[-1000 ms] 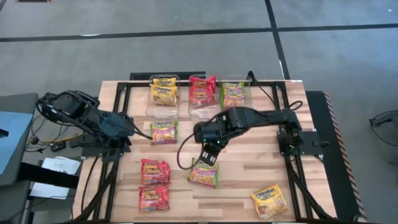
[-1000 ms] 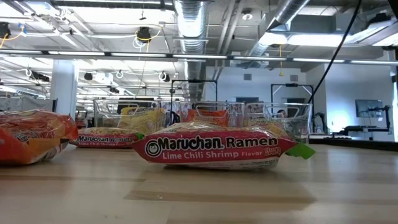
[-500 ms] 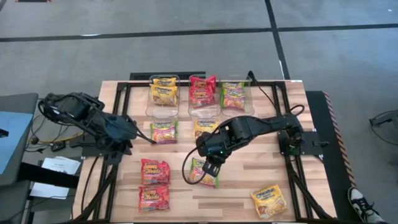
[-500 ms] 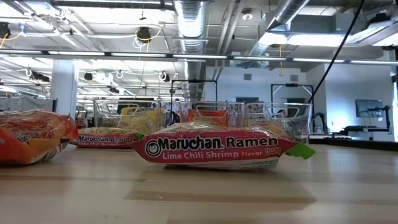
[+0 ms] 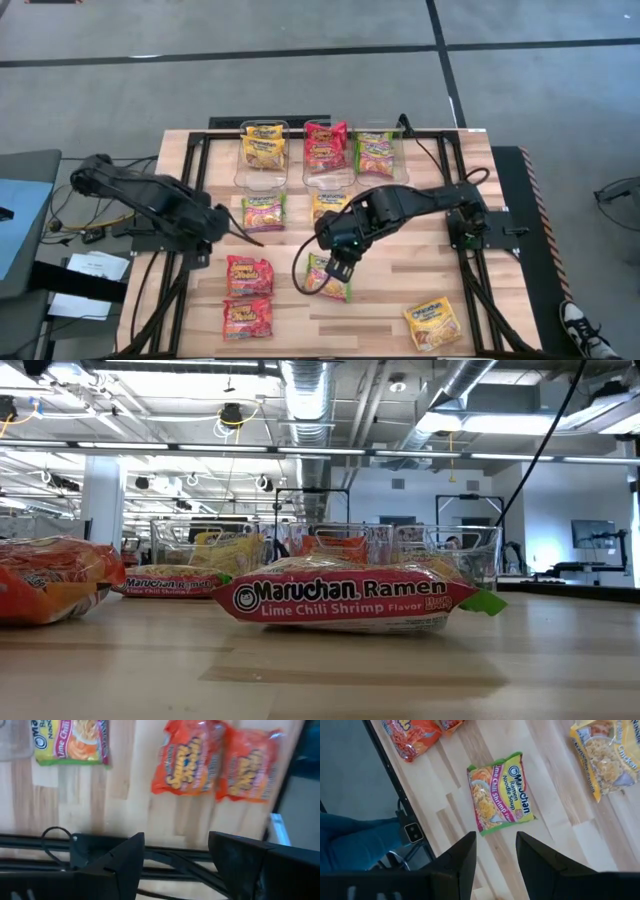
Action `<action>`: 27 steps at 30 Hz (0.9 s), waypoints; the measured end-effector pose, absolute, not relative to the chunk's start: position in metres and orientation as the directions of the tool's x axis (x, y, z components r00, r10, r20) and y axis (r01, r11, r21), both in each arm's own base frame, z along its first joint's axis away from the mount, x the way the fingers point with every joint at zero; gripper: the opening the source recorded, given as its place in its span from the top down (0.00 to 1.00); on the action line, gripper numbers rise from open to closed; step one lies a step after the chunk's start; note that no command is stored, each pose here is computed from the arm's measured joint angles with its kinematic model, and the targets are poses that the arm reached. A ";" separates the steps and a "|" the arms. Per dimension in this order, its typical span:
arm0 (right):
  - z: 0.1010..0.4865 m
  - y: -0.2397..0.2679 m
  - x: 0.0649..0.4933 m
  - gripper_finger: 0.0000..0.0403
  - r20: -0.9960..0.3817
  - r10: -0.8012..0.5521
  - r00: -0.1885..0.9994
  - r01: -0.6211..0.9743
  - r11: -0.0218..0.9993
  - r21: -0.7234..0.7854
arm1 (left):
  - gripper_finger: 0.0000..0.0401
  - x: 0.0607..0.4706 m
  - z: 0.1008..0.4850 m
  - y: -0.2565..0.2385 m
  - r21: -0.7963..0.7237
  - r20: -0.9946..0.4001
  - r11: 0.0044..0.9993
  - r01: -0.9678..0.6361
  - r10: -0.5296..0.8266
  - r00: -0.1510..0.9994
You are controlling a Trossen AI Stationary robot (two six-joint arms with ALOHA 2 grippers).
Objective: Sort Maruchan noodles
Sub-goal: Put the green noodle pack into the right transparent bin
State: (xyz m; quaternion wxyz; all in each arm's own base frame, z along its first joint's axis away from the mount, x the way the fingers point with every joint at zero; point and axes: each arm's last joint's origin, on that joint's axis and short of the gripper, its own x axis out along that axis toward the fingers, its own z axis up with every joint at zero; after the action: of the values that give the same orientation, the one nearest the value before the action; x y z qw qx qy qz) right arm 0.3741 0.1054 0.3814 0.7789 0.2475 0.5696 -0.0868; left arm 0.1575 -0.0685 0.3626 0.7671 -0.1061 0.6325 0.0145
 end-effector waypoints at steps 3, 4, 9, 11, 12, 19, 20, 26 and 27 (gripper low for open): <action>0.381 0.102 0.375 0.59 -0.930 0.143 0.338 0.414 0.865 0.283 | 0.48 0.164 0.339 -0.070 -0.075 -0.980 0.983 -0.169 -0.042 0.193; 0.381 0.101 0.375 0.59 -0.930 0.142 0.338 0.416 0.864 0.283 | 0.48 0.166 0.332 -0.070 -0.055 -0.980 0.983 -0.173 -0.020 0.197; 0.381 0.098 0.376 0.59 -0.930 0.139 0.339 0.422 0.861 0.282 | 0.48 0.175 0.302 -0.070 0.023 -0.968 0.980 -0.198 0.072 0.241; 0.381 0.098 0.376 0.59 -0.930 0.139 0.339 0.422 0.862 0.282 | 0.48 0.178 0.294 -0.069 0.078 -0.951 0.974 -0.212 0.137 0.276; 0.381 0.098 0.376 0.59 -0.930 0.138 0.339 0.422 0.862 0.282 | 0.48 0.179 0.289 -0.068 0.114 -0.940 0.968 -0.223 0.178 0.292; 0.381 0.097 0.377 0.59 -0.931 0.108 0.348 0.430 0.865 0.260 | 0.48 0.190 0.256 -0.066 0.254 -0.860 0.950 -0.184 0.309 0.405; 0.381 0.097 0.377 0.59 -0.931 0.107 0.348 0.430 0.865 0.260 | 0.48 0.191 0.252 -0.066 0.256 -0.857 0.952 -0.170 0.305 0.415; 0.381 0.097 0.377 0.59 -0.931 0.107 0.350 0.430 0.865 0.261 | 0.48 0.196 0.228 -0.060 0.281 -0.845 0.953 -0.112 0.302 0.441; 0.381 0.097 0.377 0.59 -0.931 0.107 0.350 0.430 0.864 0.261 | 0.48 0.197 0.225 -0.057 0.279 -0.845 0.953 -0.121 0.304 0.441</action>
State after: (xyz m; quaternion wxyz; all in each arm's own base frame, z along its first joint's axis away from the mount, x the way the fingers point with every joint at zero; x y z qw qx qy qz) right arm 0.3769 0.0965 0.3812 0.7860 0.2392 0.5607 -0.1028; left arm 0.1966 -0.0573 0.2254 0.8441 0.0887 0.5136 0.1259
